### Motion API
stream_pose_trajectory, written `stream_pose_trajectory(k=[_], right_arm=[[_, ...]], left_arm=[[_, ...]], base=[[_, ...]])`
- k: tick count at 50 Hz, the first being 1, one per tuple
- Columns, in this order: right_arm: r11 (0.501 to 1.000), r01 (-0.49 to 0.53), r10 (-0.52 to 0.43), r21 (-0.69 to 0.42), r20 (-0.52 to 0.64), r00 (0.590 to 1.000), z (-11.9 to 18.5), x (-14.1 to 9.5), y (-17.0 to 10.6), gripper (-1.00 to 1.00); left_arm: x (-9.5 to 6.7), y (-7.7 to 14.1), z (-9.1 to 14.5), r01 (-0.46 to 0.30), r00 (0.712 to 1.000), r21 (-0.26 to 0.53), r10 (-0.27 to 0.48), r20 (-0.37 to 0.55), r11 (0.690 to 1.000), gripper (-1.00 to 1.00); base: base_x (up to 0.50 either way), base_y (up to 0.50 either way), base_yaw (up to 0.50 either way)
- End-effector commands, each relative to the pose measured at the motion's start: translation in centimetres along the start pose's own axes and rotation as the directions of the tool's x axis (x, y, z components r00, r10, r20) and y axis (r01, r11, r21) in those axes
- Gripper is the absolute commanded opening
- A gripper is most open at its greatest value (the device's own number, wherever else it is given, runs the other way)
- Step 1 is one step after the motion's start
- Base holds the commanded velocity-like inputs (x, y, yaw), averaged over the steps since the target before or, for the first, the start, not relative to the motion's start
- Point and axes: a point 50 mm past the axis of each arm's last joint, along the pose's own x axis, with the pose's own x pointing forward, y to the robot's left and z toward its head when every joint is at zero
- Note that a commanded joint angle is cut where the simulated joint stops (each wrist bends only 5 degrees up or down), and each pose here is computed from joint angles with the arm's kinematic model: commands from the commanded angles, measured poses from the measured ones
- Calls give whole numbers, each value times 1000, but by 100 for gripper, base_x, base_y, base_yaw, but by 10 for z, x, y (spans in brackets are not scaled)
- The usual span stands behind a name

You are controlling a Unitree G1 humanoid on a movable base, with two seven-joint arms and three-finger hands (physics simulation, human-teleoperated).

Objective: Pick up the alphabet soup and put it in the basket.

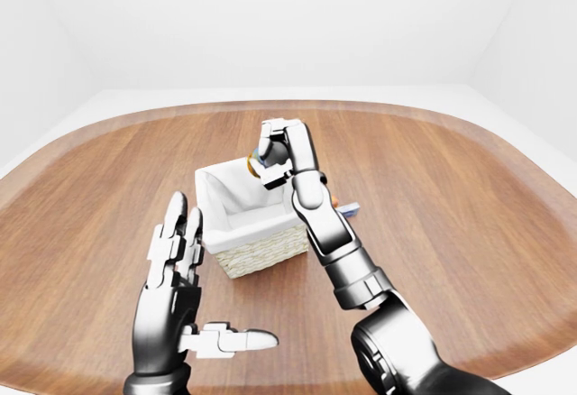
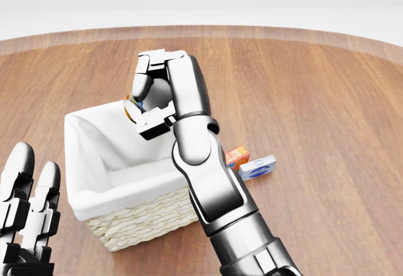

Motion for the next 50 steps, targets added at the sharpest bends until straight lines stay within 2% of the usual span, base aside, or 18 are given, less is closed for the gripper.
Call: stream_pose_trajectory(k=[1, 18, 32, 50], right_arm=[[996, 7, -16, -86, -105, 994, -20, 2, 20, -100], [982, 0, -34, -189, -176, 984, -35, 4, 30, -100], [955, 39, -84, -293, -144, 986, -36, 3, 34, -100], [936, -10, -37, -352, -125, 991, -39, 0, 43, -100]], left_arm=[[-1, 1, 3, -1, 1000, -5, 1, 9, 1000, 100], [-2, 3, 6, -3, 1000, -9, 3, 19, 1000, 100], [-3, 4, 7, -3, 1000, -10, 3, 18, 1000, 100], [-2, 5, 7, -4, 1000, -14, 5, 22, 1000, 100]], base=[[0, 0, 0], [0, 0, 0], [0, 0, 0], [0, 0, 0]])
